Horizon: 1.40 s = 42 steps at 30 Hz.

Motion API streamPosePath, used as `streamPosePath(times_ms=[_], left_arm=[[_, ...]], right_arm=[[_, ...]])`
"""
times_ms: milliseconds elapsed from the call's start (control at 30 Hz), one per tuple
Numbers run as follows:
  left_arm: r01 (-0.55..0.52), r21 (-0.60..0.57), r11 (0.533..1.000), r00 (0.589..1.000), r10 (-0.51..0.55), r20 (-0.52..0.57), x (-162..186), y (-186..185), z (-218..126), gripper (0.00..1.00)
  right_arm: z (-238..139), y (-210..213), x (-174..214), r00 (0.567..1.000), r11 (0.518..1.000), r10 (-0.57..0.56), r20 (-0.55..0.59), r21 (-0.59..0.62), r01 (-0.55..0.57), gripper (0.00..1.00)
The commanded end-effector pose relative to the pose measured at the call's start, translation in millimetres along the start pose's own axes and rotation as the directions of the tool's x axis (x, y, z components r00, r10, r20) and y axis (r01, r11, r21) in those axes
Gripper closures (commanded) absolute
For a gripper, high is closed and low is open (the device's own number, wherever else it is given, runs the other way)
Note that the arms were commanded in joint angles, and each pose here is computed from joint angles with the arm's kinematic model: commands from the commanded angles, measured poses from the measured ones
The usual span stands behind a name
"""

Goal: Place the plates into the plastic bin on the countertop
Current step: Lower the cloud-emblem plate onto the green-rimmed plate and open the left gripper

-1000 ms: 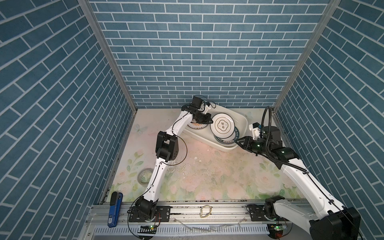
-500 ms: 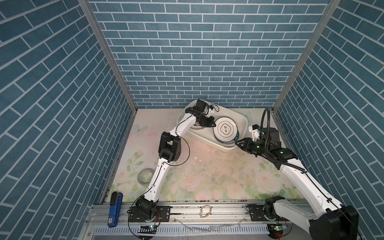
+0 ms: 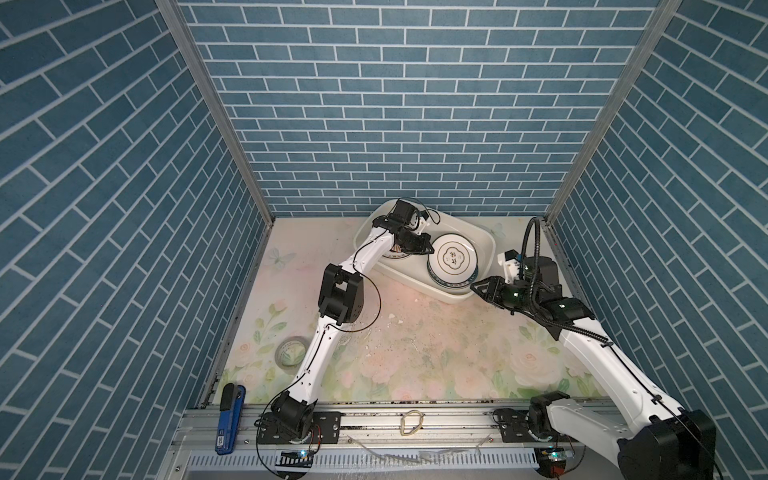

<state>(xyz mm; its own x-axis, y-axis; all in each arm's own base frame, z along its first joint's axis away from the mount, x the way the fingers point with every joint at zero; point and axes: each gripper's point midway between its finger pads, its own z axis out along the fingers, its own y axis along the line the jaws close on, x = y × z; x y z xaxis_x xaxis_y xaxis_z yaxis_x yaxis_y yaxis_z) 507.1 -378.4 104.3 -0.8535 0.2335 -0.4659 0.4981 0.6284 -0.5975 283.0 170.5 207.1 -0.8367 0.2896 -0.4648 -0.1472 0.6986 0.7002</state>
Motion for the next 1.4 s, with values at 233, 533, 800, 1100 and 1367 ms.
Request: streamPosePath(times_ms=[233,533,800,1100,1367], left_arm=[[-0.025,0.006,1.0,1.0,0.025,-0.013,4,-5,9,0.88],[-0.021,-0.004,1.0,0.999,0.021,-0.029,10,-1,10,0.8],[-0.025,-0.019,0.999,0.999,0.025,-0.047,15,3,11,0.69],[-0.043,-0.043,0.998,0.997,0.04,-0.067,21,7,10,0.5],[-0.047,-0.044,0.998,0.996,0.044,-0.074,23,7,10,0.4]], right_arm=[[0,-3,0,1.0,1.0,0.002,0.007,-0.006,-0.002,0.68],[2,-4,-1,1.0,1.0,0.005,0.01,-0.008,-0.004,0.68],[5,-6,-2,1.0,1.0,0.007,0.012,-0.011,-0.006,0.68],[7,-8,-2,1.0,1.0,0.013,0.014,-0.017,-0.013,0.68],[7,-7,-5,1.0,1.0,0.01,0.021,-0.023,-0.009,0.68]])
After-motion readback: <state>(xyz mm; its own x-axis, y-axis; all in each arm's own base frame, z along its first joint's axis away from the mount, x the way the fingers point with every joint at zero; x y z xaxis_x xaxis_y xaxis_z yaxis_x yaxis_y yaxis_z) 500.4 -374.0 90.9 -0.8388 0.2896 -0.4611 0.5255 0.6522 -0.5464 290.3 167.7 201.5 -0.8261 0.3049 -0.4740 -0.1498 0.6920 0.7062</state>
